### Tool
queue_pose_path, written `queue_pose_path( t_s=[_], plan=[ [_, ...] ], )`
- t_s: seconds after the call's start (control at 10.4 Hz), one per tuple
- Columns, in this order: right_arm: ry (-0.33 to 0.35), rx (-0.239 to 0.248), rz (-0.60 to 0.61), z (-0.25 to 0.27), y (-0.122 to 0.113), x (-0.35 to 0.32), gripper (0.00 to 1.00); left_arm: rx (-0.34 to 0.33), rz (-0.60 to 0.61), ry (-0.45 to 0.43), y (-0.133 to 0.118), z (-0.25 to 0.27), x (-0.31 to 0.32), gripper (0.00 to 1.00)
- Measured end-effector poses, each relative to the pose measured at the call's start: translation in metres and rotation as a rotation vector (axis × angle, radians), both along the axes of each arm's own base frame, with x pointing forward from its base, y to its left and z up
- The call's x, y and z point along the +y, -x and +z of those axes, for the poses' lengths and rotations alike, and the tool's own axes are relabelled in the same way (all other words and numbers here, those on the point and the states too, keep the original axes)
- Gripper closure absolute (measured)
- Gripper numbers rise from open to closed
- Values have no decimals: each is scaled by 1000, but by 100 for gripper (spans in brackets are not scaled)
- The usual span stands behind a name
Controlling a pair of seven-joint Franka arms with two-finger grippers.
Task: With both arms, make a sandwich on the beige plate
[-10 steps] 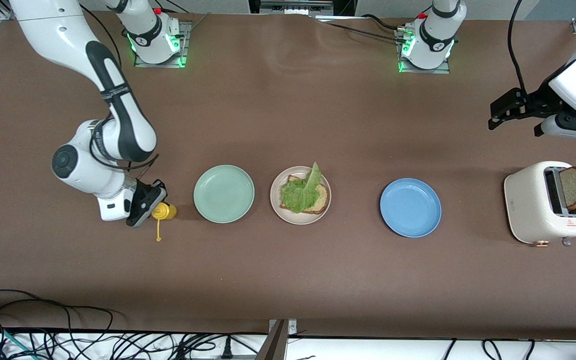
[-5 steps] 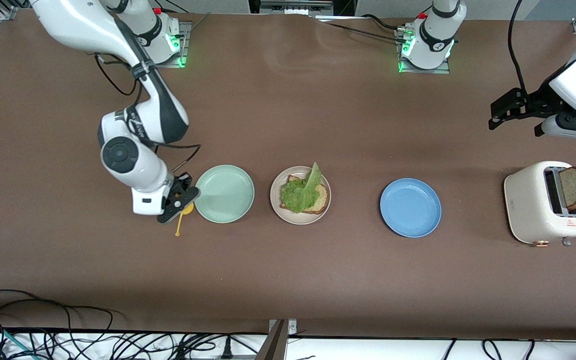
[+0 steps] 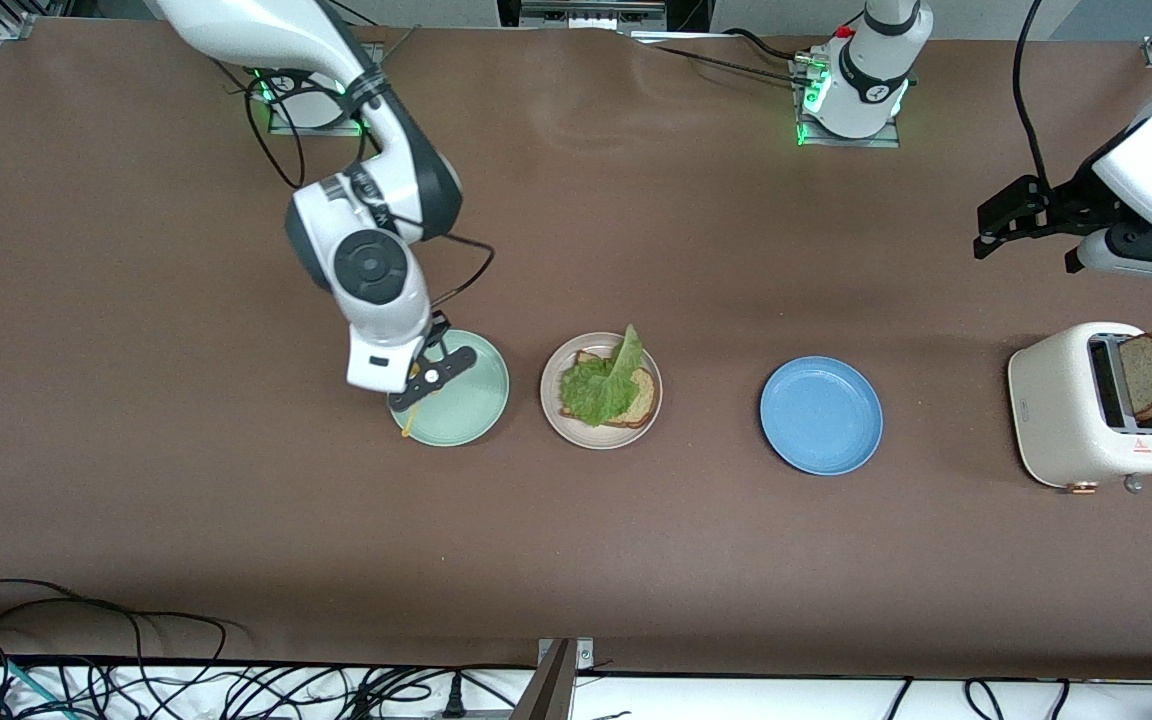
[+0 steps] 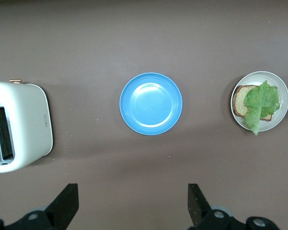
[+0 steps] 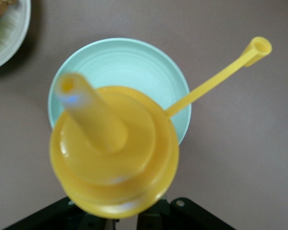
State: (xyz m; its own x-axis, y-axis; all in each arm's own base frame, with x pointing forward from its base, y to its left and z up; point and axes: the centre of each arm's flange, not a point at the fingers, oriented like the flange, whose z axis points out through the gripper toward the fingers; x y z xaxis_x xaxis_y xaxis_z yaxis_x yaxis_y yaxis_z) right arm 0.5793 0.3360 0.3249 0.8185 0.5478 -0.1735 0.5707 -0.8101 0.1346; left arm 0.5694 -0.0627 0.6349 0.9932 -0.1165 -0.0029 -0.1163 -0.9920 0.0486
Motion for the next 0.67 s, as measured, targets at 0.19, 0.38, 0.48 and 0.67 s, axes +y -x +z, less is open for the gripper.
queue_pose_path(
  t_s=[0.19, 0.38, 0.48, 0.67],
  plan=[
    [88, 4, -60, 10, 13, 28, 84, 0, -1, 0, 0, 0, 0, 0],
    [159, -16, -103, 13, 30, 73, 84, 0, -2, 0, 0, 0, -1, 0],
    [187, -29, -114, 9, 40, 93, 84, 0, -1, 0, 0, 0, -1, 0],
    [239, -43, -129, -4, 55, 123, 84, 0, -3, 0, 0, 0, -2, 0]
  ],
)
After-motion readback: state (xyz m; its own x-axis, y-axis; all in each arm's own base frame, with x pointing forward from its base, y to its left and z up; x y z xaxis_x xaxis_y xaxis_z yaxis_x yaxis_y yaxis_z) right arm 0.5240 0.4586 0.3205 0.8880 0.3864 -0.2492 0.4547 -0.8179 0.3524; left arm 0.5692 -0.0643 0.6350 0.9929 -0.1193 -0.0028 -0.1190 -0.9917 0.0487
